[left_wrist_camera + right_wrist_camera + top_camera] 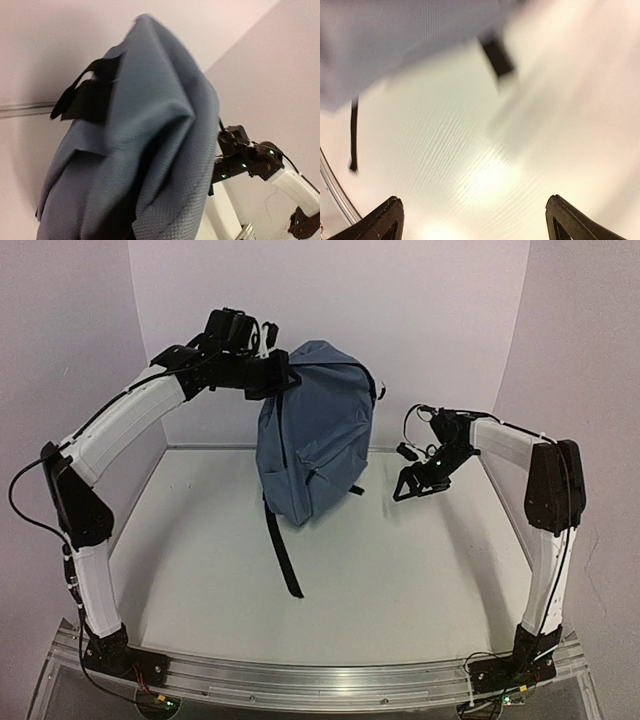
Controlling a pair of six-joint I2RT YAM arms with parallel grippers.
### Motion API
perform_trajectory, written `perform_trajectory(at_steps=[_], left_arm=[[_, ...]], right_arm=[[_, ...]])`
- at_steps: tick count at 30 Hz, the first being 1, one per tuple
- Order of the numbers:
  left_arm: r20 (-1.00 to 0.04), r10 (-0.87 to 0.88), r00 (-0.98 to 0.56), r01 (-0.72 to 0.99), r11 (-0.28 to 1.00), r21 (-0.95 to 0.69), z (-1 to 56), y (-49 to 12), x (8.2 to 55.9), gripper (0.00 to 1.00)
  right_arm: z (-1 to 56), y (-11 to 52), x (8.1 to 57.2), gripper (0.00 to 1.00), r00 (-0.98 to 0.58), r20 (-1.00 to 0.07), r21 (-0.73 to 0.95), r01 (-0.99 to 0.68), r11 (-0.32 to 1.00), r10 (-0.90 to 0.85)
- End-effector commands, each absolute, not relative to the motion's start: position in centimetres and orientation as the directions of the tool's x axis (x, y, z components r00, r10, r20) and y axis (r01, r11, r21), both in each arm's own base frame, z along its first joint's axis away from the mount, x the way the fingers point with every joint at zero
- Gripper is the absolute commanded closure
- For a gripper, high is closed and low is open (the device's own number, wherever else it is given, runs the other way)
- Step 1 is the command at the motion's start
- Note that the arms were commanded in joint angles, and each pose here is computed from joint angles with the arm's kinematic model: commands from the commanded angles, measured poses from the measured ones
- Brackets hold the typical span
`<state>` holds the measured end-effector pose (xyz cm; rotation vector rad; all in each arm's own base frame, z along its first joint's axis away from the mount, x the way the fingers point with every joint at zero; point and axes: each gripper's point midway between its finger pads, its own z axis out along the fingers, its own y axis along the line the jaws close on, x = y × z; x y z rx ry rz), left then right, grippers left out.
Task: Pack the student bag
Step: Pick up the student bag at the center of the board, then adjust the student bag at the center of the board.
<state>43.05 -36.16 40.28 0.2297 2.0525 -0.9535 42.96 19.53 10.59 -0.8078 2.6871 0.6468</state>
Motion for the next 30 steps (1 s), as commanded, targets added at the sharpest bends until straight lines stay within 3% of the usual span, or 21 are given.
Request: perform_trajectory(at_steps=[1, 3, 5, 9, 14, 18, 24, 30], left_arm=[[-0.694, -0.602, -0.395, 0.079, 0.730, -0.679, 44.4, -23.1, 44.8, 1.00], [-0.559, -0.712, -0.424, -0.137, 0.661, -0.738, 39.3, -19.0, 44.0, 1.00], [-0.508, -0.716, -0.479, -0.217, 0.657, -0.722, 35.4, -18.3, 42.7, 1.00], [-0.501, -0.537, -0.679, 0.034, 0.658, -0.752, 34.9, -24.9, 41.6, 1.00], [-0.555, -0.421, -0.718, 0.271, 0.564, -0.780, 38.7, -31.4, 41.3, 1.00], [-0.534, -0.448, -0.717, 0.311, 0.480, -0.821, 40.9, -34.1, 42.1, 1.00], [-0.492, -0.534, -0.688, 0.293, 0.417, -0.861, 42.4, -35.6, 43.7, 0.94], [-0.471, -0.569, -0.674, 0.305, 0.366, -0.879, 43.8, -36.1, 44.2, 0.93]], right_arm=[[12.9, 20.3, 43.3, 0.02, -0.800, -0.416, 0.350, -0.580, 0.735, -0.433], [13.5, 20.5, 42.8, 0.02, -0.797, -0.425, 0.366, -0.585, 0.724, -0.429], [14.2, 20.7, 42.4, 0.02, -0.794, -0.435, 0.382, -0.591, 0.711, -0.425], [17.0, 22.0, 42.0, 0.02, -0.777, -0.489, 0.438, -0.611, 0.659, -0.396], [23.2, 25.5, 42.8, 0.02, -0.724, -0.606, 0.479, -0.663, 0.576, -0.329], [27.6, 29.3, 42.1, 0.02, -0.614, -0.718, 0.403, -0.751, 0.523, -0.328], [34.9, 36.1, 39.5, 0.02, -0.318, -0.916, 0.186, -0.877, 0.442, -0.245], [36.3, 41.5, 39.7, 0.10, -0.209, -0.963, 0.112, -0.884, 0.454, -0.169]])
